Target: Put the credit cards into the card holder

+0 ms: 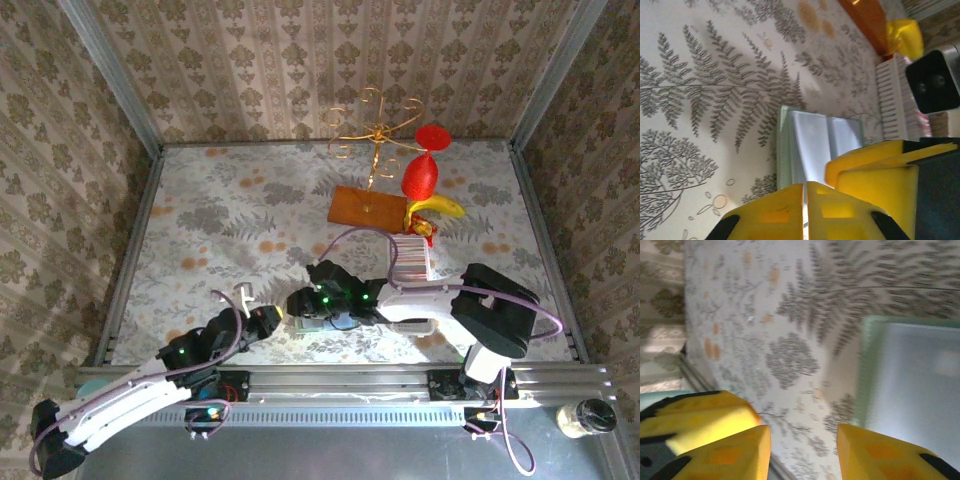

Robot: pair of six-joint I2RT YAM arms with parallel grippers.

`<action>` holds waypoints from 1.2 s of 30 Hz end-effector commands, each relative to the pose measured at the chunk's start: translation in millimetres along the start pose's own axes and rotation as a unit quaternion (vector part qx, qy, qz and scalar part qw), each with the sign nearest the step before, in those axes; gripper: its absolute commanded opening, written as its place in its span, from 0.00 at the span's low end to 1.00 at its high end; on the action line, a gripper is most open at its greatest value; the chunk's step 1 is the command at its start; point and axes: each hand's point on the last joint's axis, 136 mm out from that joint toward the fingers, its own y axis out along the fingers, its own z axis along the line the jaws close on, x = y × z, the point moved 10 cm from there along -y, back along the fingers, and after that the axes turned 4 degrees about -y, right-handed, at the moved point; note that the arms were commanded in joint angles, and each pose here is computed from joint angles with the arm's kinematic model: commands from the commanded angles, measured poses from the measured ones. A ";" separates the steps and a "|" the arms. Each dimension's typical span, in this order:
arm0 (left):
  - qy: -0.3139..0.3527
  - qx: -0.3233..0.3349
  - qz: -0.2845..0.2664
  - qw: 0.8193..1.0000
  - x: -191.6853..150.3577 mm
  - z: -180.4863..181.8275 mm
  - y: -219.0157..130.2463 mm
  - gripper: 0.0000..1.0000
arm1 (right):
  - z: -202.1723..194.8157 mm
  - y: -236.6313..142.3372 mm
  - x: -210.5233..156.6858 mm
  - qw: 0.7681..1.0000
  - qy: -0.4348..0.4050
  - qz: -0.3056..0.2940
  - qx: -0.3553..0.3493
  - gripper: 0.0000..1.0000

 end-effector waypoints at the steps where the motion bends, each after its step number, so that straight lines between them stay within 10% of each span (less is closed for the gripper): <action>1: 0.010 0.087 0.013 0.996 -8.1 31.0 -0.5 0.11 | 29.6 0.7 10.2 0.998 -0.027 0.002 0.064 0.41; 12: 0.075 0.093 0.013 0.993 5.5 0.9 -4.1 0.17 | 29.2 -107.7 46.2 0.957 -0.269 -0.094 -0.063 0.48; 18: 0.119 0.088 0.030 0.989 7.8 -18.8 9.8 0.18 | 13.2 -173.0 20.0 0.732 -0.671 0.002 -0.116 0.64; 26: 0.126 0.065 0.034 0.989 5.8 -26.7 21.2 0.17 | -50.8 -221.2 -15.9 0.514 -0.802 0.207 -0.223 0.81; 36: 0.128 0.063 0.034 0.989 5.8 -25.0 19.7 0.18 | -103.4 -196.6 -17.4 0.508 -0.780 0.231 -0.281 0.91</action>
